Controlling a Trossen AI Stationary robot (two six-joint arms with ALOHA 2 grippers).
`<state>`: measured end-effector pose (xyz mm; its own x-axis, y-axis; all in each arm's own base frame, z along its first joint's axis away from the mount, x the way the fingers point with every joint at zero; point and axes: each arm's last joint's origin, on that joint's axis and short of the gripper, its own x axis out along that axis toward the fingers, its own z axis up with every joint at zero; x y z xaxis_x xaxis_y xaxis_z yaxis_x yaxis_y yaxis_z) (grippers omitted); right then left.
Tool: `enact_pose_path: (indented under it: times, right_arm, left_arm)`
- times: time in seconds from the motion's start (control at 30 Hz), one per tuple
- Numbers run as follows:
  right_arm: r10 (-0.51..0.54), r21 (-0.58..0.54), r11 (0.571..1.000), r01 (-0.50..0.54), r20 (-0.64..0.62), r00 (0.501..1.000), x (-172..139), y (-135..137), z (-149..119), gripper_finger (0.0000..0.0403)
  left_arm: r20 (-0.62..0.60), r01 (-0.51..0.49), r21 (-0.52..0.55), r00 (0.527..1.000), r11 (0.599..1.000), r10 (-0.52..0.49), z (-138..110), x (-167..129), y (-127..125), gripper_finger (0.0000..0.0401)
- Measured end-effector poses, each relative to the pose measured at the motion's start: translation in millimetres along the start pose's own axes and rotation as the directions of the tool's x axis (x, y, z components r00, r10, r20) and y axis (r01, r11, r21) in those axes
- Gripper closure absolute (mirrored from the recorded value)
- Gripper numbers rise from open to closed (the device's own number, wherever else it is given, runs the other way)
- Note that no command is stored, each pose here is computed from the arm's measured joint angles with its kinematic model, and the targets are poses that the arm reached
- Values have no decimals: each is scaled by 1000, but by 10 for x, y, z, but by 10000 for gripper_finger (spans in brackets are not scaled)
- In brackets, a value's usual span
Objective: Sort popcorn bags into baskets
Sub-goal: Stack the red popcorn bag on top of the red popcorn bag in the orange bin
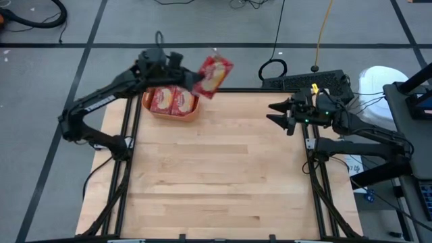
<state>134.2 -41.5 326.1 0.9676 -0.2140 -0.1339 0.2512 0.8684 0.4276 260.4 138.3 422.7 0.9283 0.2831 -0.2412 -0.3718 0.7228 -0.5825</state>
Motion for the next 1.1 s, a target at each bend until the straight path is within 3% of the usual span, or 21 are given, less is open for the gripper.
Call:
enact_pose_path:
  times: [0.23,0.5,0.7,0.83,1.1]
  right_arm:
    - [-11,14,1000,12,-22,1000,67,-16,-18,126]
    - [-24,169,985,31,-48,999,135,-35,-41,126]
    - [-24,213,976,35,-53,998,173,-40,-45,126]
    - [-23,191,981,31,-45,999,193,-40,-38,126]
    - [-23,155,987,31,-51,998,207,-43,-44,126]
  left_arm:
    - [46,-89,-42,995,995,91,149,-380,143,362]
    - [-9,-239,-56,971,970,238,161,-625,360,362]
    - [-44,-306,-55,952,950,304,154,-679,507,362]
    - [-64,-351,-150,937,924,345,73,-651,668,362]
    - [-70,-318,-281,948,905,311,-243,-552,919,361]
